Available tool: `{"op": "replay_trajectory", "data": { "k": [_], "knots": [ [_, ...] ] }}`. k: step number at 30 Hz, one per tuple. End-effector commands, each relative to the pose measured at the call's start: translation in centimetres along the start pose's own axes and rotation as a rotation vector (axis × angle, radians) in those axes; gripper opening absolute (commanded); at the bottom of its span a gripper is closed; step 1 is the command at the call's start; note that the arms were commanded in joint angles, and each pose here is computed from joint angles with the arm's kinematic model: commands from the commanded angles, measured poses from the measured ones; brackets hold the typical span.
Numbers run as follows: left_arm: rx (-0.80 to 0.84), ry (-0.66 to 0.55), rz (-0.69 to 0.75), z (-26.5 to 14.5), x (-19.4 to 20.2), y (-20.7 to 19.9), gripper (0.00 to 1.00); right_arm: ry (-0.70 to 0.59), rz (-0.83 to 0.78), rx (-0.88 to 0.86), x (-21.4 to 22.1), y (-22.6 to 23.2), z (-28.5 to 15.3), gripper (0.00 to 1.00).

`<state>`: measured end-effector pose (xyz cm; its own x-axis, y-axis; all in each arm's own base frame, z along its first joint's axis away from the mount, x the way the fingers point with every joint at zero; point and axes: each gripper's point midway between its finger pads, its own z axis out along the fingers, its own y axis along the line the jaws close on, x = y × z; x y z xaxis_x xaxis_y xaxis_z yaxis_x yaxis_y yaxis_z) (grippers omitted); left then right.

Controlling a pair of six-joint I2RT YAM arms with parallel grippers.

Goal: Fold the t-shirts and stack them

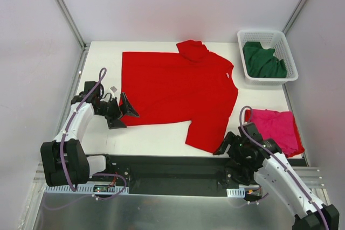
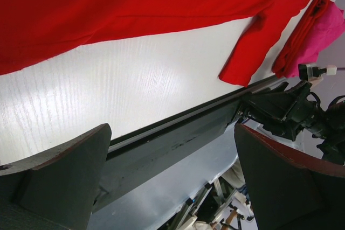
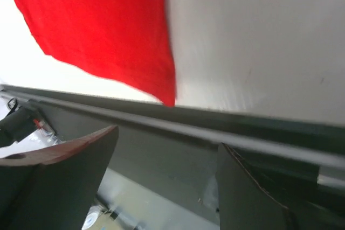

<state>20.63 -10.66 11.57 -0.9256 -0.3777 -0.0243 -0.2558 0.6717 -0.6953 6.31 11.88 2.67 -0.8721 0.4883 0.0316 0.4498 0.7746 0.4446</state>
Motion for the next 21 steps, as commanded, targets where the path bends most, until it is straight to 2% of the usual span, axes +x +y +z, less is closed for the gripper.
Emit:
{"op": "replay_trajectory", "data": {
  "k": [1,8,14,15,16,21],
  "knots": [
    [0.019,-0.010,0.016,-0.3,-0.3,-0.4,0.99,-0.078,-0.087,-0.031,-2.0,1.0,0.6,0.76],
    [0.011,-0.007,0.012,-0.1,-0.4,-0.2,0.99,-0.108,-0.104,-0.071,-3.1,2.9,0.1,0.68],
    [0.007,-0.010,0.012,-0.2,-0.6,-0.2,0.99,-0.066,-0.115,-0.057,-3.3,3.4,0.7,0.58],
    [0.007,-0.009,0.011,-0.1,-0.7,-0.2,0.99,-0.072,-0.121,-0.064,-3.5,3.7,0.7,0.51],
    [0.009,-0.010,0.012,-0.1,-0.7,-0.3,0.99,-0.068,-0.121,-0.059,-3.5,3.7,0.8,0.50],
    [0.005,-0.013,0.012,-0.1,-0.8,-0.2,0.99,-0.049,-0.132,-0.059,-3.5,3.8,1.2,0.49]
  ]
}}
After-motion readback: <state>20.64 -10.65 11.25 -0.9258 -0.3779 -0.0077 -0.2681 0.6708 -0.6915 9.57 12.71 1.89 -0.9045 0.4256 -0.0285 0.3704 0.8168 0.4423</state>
